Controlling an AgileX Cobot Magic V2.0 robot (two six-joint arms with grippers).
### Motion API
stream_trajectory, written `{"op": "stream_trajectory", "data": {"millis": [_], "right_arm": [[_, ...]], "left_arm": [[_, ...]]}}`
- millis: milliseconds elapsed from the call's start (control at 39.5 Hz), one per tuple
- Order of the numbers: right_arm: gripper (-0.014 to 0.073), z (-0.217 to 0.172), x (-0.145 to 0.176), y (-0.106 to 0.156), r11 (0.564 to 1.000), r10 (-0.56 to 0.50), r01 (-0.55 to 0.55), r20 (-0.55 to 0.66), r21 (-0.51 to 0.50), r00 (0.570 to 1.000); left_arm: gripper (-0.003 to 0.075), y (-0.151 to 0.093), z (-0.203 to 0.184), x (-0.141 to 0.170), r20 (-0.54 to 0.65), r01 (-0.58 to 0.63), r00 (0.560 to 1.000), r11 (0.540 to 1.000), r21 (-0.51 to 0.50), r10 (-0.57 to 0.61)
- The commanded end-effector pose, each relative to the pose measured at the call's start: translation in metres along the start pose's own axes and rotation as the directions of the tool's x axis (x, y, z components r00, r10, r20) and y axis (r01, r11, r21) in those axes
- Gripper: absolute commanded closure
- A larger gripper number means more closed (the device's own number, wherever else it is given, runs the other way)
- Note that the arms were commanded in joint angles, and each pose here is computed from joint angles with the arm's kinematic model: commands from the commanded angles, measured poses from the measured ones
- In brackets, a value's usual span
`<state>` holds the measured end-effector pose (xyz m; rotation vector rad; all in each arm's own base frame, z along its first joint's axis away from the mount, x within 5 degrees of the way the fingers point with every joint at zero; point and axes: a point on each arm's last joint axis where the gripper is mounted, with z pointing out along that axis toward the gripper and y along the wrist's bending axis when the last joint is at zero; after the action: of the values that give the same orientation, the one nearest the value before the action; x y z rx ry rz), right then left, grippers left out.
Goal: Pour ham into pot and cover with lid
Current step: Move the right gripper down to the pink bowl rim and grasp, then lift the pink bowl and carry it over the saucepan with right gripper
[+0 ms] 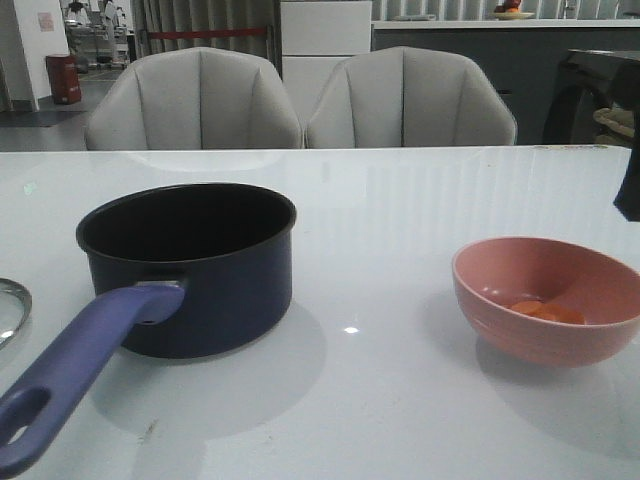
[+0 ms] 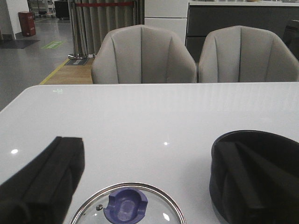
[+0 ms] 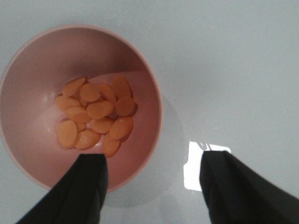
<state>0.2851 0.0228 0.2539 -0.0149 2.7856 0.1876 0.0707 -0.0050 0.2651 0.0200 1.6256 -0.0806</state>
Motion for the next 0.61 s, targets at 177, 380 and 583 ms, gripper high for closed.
{"op": "stream_trajectory", "data": {"millis": [177,380,583], "right_arm": [[0.0067,0.034,-0.023,-0.003,1.000,-0.003,0.002,-0.050,-0.005,0.999],[0.0141,0.065,-0.030,-0.005,1.000,0.009,-0.012,-0.128,-0.022,0.992],[0.0470,0.076,-0.035,-0.003,0.999,-0.005,-0.003,-0.161,-0.048,0.987]], "left_arm": [[0.0125,0.000,-0.001,-0.016,0.106,0.010,0.994,1.000,0.001,-0.010],[0.0125,0.000,-0.001,-0.016,0.106,0.010,0.994,1.000,0.001,-0.010],[0.0125,0.000,-0.001,-0.016,0.106,0.010,0.994,1.000,0.001,-0.010]]}}
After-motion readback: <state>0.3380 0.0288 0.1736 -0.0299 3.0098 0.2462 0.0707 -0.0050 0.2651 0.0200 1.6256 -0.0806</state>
